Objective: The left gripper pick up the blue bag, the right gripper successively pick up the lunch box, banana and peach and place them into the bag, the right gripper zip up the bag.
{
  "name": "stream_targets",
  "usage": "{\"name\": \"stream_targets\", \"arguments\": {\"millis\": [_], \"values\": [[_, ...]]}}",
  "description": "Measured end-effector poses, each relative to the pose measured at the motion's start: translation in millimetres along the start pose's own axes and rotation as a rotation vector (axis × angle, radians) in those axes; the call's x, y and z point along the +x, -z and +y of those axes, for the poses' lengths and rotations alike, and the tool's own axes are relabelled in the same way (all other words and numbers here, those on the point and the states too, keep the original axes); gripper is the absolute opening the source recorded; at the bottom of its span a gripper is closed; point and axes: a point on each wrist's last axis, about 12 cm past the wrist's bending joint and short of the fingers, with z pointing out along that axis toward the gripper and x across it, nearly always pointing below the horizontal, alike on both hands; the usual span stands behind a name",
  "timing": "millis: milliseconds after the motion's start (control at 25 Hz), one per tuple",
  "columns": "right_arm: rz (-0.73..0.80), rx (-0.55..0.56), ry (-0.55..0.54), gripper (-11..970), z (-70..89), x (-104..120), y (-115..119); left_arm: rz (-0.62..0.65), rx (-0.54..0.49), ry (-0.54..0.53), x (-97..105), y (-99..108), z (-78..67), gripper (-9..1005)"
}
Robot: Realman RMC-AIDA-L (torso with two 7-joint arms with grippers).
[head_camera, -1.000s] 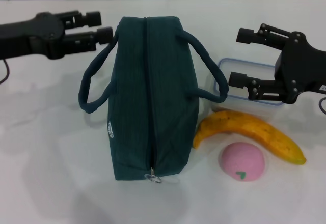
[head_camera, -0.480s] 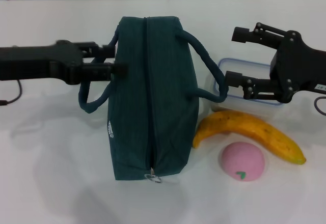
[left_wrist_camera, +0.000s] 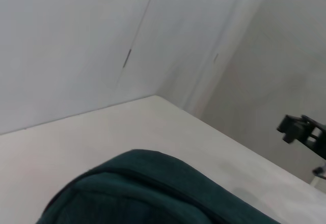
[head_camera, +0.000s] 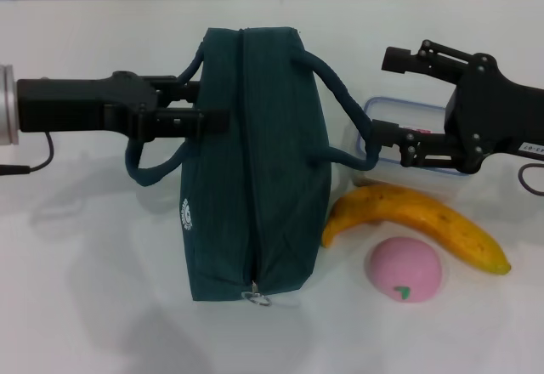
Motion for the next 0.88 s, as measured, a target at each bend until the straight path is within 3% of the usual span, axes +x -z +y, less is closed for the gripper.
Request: {"name": "stream_targets", "arguments": {"millis": [480,880], "values": [[-0.006,0.001,-0.013,821,2.2,2.0,0.0,-0.014,-0.059,0.010,-1.1,0.3,6.9,671],[-0.021,0.014,-0.045,818,5.6,4.3,4.3,-0.014,-0.058,-0.027,-0.8,-5.3,5.3,324]]}}
